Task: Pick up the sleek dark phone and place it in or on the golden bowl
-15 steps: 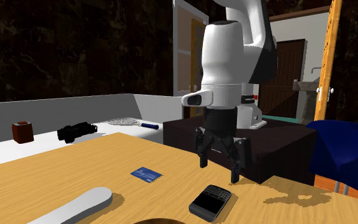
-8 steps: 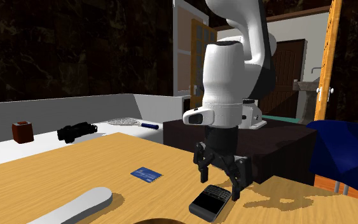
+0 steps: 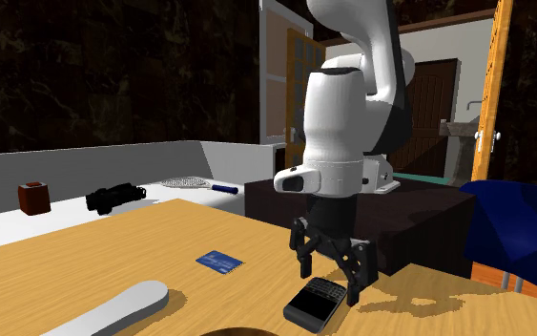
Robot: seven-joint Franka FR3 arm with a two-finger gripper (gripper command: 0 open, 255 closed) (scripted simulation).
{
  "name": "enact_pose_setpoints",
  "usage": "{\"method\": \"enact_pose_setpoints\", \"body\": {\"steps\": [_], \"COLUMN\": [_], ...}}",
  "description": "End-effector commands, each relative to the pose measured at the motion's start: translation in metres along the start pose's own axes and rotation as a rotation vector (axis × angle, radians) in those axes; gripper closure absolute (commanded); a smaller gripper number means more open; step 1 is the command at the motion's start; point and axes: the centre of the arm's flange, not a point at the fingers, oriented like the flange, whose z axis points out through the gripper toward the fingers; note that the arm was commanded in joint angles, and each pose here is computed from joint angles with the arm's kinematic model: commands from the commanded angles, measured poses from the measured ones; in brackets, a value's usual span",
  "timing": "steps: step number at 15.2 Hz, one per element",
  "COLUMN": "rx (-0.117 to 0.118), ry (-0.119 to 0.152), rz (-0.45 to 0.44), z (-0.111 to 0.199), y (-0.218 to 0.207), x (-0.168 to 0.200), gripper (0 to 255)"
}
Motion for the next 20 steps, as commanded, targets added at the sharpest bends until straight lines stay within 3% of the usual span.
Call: {"method": "enact_pose_setpoints", "body": {"steps": [1, 10, 20], "rx": [0.0, 0.0, 0.0], "ry": [0.0, 0.0, 0.0], "rz": [0.0, 0.0, 0.0], "z": [0.0, 0.0, -0.053], "y": [0.0, 0.0, -0.001], "x": [0.0, 0.0, 0.001], "gripper": [255, 255, 255]}}
